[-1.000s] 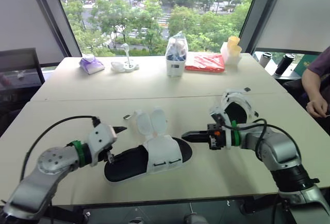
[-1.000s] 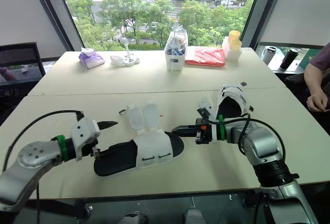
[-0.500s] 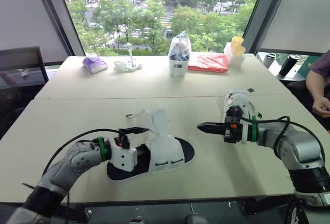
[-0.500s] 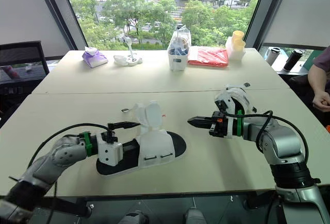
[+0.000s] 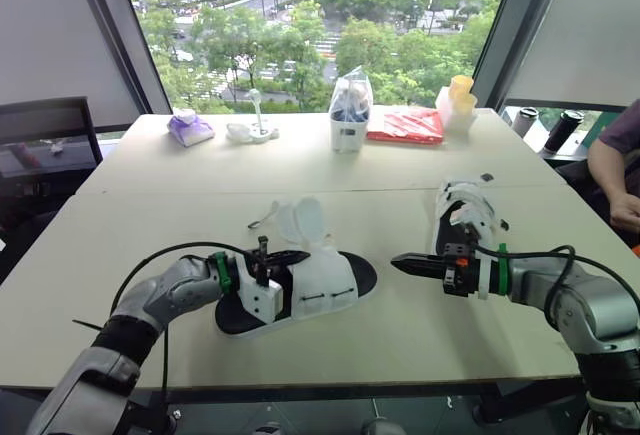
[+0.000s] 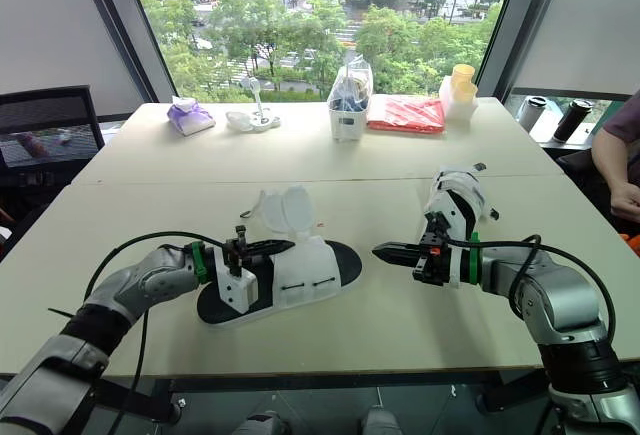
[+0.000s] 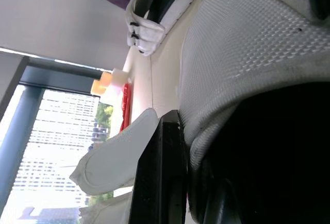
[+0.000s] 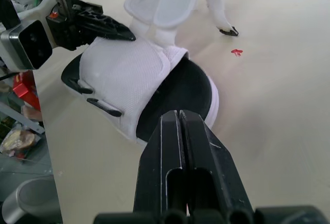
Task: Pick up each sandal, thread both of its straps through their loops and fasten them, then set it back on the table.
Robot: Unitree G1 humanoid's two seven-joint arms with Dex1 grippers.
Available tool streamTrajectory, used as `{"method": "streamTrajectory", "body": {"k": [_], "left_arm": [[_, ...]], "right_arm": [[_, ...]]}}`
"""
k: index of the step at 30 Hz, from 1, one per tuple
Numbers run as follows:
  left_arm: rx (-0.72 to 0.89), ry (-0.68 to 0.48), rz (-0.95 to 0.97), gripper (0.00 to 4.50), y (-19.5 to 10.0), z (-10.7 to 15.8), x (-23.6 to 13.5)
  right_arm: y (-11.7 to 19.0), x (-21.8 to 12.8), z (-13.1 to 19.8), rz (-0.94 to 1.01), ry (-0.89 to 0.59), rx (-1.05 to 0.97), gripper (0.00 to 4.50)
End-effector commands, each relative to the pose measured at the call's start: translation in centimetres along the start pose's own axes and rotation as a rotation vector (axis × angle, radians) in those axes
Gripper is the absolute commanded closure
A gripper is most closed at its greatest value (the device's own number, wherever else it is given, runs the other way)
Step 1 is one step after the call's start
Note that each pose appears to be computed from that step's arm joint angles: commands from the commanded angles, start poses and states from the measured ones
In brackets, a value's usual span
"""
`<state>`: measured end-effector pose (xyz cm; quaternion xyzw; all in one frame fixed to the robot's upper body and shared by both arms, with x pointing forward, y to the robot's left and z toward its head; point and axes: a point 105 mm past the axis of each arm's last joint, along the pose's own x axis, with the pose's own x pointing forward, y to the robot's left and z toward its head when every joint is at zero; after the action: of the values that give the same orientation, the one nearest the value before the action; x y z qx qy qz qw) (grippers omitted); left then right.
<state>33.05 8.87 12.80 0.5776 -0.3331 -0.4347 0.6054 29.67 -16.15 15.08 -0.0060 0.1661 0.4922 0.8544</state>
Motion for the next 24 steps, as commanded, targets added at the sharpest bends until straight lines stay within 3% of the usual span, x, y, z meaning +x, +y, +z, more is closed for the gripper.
{"method": "streamTrajectory", "body": {"k": [1, 6, 15, 18, 24], "left_arm": [[0.089, -0.086, 0.012, 4.46, 0.8, 0.7, 1.2], [0.169, -0.189, -0.057, 4.46, -0.3, 1.6, 2.9], [0.13, -0.173, -0.055, 4.46, -0.5, 0.9, 4.6], [0.079, -0.139, -0.085, 3.42, -1.0, 0.3, 4.2], [0.06, -0.161, -0.066, 0.44, -0.7, 0.7, 2.7]], "right_arm": [[0.6, -0.3, 1.0, 0.005, -0.017, -0.035, 4.5], [0.7, -0.4, 0.7, 0.0, -0.007, -0.022, 4.5], [0.9, -1.0, 0.0, -0.032, -0.002, -0.006, 4.5], [1.1, -0.9, -0.3, -0.03, 0.005, -0.005, 4.5], [1.0, -0.3, -0.7, -0.015, 0.015, -0.009, 4.5]]}}
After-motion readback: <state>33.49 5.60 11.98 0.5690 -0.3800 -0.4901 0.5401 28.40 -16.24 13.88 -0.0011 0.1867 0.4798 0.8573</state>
